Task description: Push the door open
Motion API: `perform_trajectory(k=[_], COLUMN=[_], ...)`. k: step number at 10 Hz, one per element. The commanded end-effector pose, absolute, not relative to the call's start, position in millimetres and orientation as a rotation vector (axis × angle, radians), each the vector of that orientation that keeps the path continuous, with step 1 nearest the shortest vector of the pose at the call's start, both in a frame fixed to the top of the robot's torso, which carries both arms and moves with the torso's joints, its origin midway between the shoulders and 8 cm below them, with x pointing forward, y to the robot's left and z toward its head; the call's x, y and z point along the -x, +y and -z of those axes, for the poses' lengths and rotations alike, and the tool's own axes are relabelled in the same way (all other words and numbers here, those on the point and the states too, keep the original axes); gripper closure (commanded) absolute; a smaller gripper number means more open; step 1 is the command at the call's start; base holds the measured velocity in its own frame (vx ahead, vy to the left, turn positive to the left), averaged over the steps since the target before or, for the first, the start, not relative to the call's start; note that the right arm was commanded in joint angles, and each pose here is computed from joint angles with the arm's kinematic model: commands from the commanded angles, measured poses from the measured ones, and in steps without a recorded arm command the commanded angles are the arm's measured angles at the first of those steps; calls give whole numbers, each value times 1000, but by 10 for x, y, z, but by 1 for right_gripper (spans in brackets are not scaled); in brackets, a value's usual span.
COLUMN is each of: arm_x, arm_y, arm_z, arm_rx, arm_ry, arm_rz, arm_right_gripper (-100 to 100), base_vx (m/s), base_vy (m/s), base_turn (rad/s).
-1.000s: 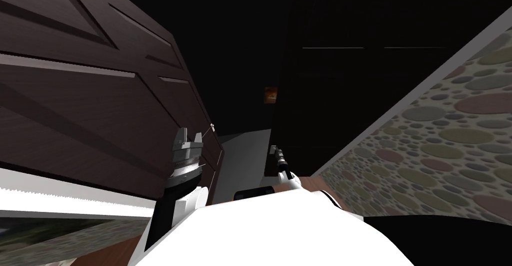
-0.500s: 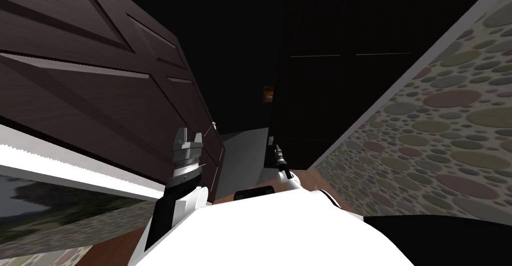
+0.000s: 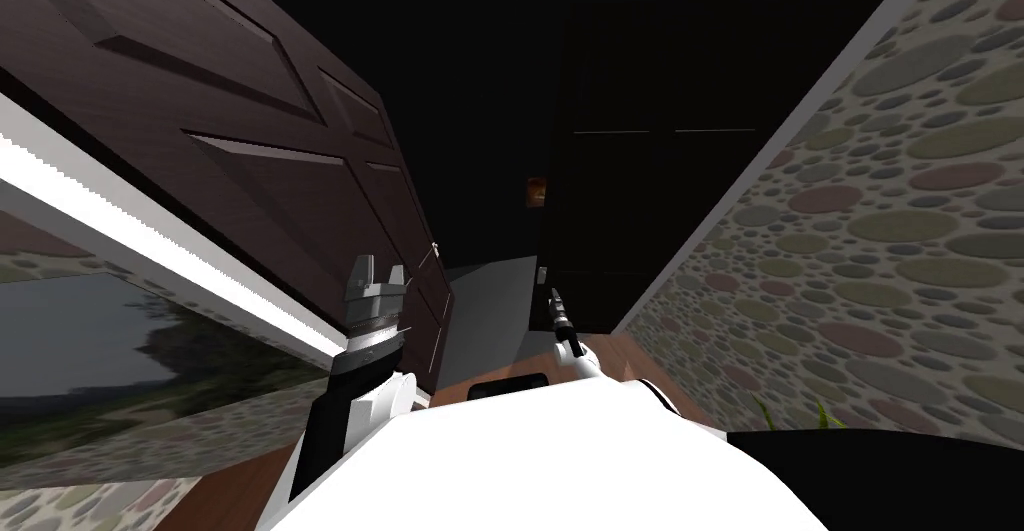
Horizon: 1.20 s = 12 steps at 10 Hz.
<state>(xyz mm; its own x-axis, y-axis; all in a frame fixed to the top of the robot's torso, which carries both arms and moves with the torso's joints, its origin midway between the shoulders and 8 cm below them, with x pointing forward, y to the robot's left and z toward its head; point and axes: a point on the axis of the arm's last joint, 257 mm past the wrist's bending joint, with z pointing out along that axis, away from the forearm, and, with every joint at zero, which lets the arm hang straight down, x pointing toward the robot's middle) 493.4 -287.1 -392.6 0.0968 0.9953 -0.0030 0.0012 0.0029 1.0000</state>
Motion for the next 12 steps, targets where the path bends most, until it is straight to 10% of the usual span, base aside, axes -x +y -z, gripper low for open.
perform_trajectory(k=[1, 10, 11, 12], arm_x=[-4932, -4884, -4884, -4884], arm_y=[-2891, -2968, -2968, -2968], arm_z=[3920, 3914, 3914, 3914], arm_rx=[-1250, -1252, -1252, -1252], arm_ry=[1136, 1114, 1114, 1114], arm_rz=[-1133, -1121, -1121, -1121], arm_right_gripper=[-100, -100, 100, 100], base_vx=[171, 197, -19, -34], base_vy=[-18, -28, 6, 7], base_turn=[21, 27, -6, 7])
